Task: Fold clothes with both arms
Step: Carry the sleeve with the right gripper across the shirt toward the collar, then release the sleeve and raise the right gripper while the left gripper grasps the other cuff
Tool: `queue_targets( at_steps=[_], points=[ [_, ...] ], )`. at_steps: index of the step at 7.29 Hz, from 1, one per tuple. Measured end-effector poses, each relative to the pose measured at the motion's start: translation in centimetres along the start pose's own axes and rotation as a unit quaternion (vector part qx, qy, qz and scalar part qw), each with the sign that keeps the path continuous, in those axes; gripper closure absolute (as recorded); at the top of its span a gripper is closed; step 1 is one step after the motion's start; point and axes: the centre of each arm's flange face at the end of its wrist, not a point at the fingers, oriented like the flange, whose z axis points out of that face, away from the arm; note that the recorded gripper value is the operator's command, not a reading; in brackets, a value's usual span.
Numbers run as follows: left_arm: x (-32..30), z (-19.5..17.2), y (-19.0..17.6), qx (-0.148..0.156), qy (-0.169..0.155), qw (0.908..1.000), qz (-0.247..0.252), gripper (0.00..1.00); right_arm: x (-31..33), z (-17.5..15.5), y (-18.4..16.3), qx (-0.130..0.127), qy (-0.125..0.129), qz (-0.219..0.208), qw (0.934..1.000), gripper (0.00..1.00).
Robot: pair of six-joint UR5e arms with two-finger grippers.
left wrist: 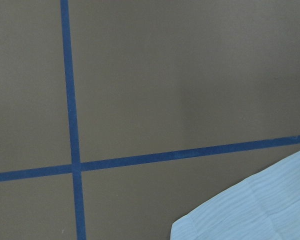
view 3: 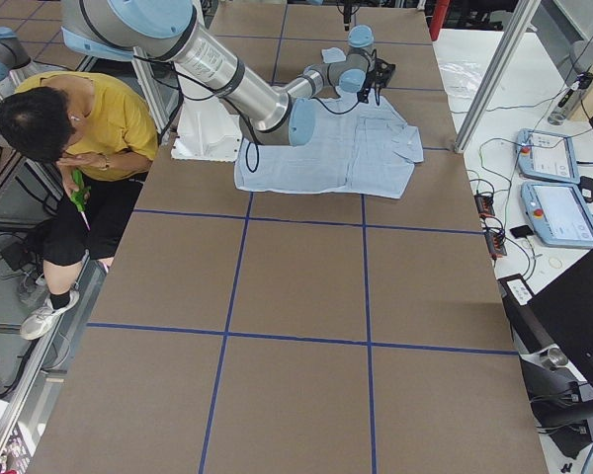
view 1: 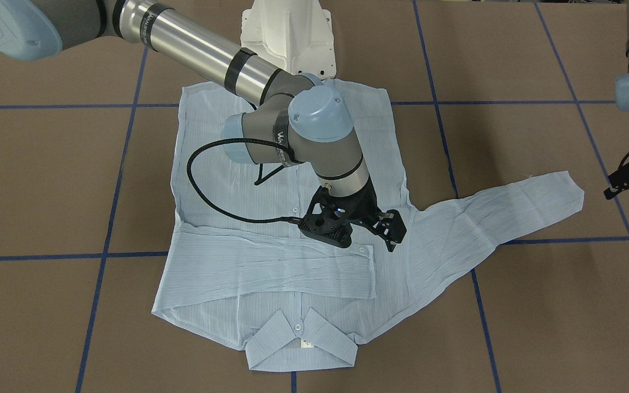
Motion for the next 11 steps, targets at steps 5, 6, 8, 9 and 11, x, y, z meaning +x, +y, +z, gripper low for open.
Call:
queue_targets(
  at_steps=[5, 6, 8, 9, 11],
  points=[
    [1.4, 5.6, 1.1, -0.060, 0.043, 0.9972, 0.010, 0.21, 4.6, -2.7, -3.2, 0.002, -0.016, 0.017, 0.9997, 0.00],
    [1.7, 6.1, 1.4, -0.065, 0.043, 0.9969, 0.013, 0.22, 6.7, -4.6, -6.3, -0.003, -0.014, 0.025, 0.9996, 0.00],
    [2.1, 7.1, 1.9, -0.074, 0.042, 0.9962, 0.018, 0.36, 13.4, -9.8, -15.6, -0.026, 0.002, 0.038, 0.9989, 0.00],
    [2.1, 7.3, 2.0, -0.076, 0.041, 0.9961, 0.019, 0.65, 17.4, -12.5, -19.4, -0.032, 0.007, 0.029, 0.9991, 0.00],
    [2.0, 7.4, 2.2, -0.077, 0.042, 0.9960, 0.018, 1.00, 22.6, -15.8, -23.6, -0.031, 0.012, 0.010, 0.9994, 0.00]
  ],
)
